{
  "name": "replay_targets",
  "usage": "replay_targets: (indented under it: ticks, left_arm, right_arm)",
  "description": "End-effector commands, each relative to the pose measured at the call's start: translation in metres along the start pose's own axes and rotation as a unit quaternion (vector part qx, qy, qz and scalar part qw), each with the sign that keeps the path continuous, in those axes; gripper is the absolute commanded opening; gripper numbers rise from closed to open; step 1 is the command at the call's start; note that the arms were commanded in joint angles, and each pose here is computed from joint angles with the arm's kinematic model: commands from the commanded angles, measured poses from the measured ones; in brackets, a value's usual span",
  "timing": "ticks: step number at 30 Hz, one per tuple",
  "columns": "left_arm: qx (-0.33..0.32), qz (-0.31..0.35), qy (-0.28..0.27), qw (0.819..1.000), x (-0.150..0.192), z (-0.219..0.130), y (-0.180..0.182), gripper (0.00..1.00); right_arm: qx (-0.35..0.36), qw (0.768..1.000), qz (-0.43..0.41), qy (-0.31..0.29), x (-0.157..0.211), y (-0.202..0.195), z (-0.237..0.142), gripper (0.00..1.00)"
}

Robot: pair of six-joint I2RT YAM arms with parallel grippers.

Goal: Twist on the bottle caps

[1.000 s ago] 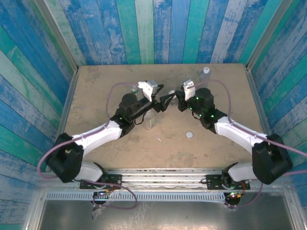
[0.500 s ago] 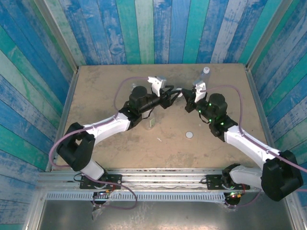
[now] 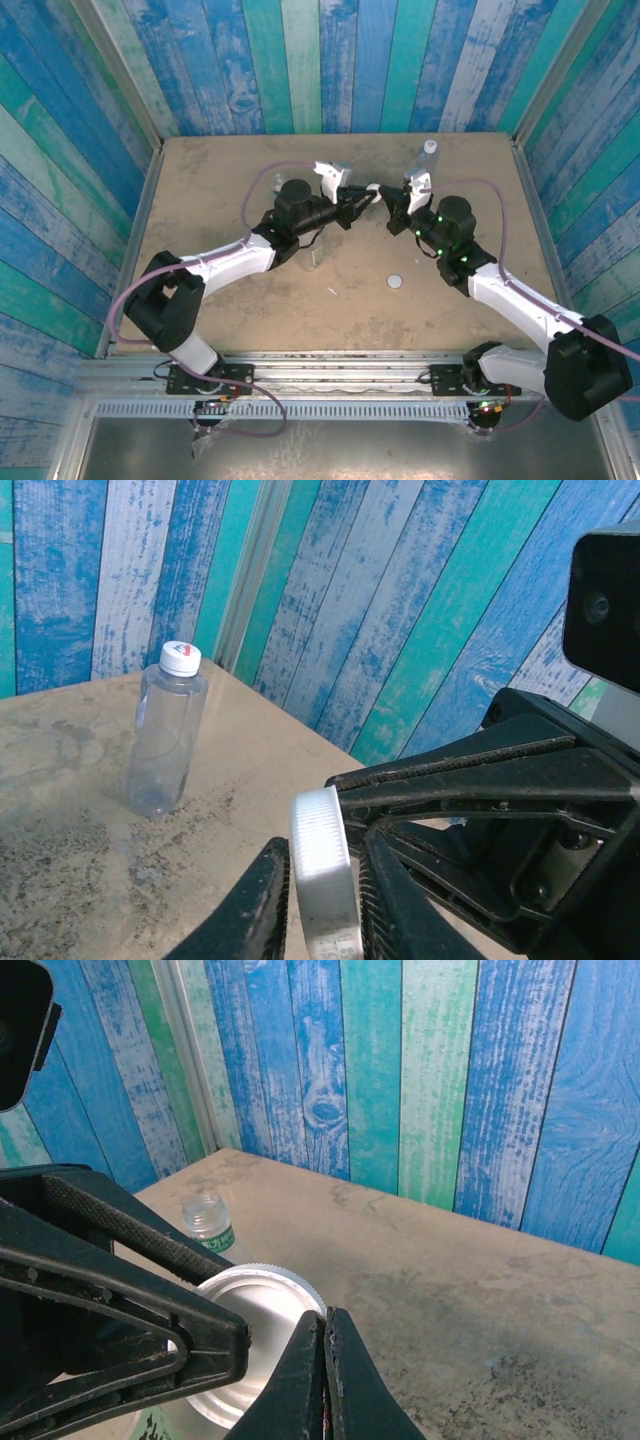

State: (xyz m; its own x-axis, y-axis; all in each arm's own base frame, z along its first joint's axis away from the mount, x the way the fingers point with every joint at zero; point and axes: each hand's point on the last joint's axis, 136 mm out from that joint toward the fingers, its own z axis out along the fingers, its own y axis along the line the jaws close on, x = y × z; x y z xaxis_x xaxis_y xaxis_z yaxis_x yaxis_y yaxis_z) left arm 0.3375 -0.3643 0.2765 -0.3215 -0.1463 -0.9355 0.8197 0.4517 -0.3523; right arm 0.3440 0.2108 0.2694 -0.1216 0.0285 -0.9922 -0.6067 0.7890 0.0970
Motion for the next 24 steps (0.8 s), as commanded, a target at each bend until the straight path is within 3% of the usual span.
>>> replay_targets:
  ticks: [1,5,8,13,16,20,24]
  left_arm:
    - [0.01,0.014,0.008,1.0,0.005,0.007,-0.001,0.16]
    - [0.017,0.036,0.002,0.999,0.004,0.007,-0.003,0.12]
    - [0.017,0.046,0.004,0.999,0.005,0.009,-0.002,0.12]
    - [0.017,0.087,-0.009,0.996,0.001,0.011,-0.001,0.11]
    - [0.017,0.148,-0.027,0.989,-0.007,0.011,-0.004,0.1]
    - [-0.002,0.268,-0.044,0.962,-0.014,0.01,-0.005,0.11]
    - [-0.049,0.415,-0.041,0.908,-0.009,0.01,-0.005,0.09]
  right_arm:
    - [-0.002,1.0,-0.002,-0.016,-0.008,0.001,-0.005,0.01]
    - [-0.001,1.0,-0.001,-0.014,-0.009,0.0,-0.006,0.02]
    - [0.001,1.0,0.001,-0.014,-0.01,0.0,-0.008,0.08]
    - [0.006,0.999,0.034,-0.017,-0.019,0.0,-0.016,0.35]
    - [0.037,0.994,0.102,-0.015,-0.023,-0.01,-0.024,0.52]
    - [0.065,0.975,0.212,0.013,-0.02,-0.026,-0.033,0.65]
    - [0.05,0.938,0.341,0.038,-0.013,-0.036,-0.041,0.7]
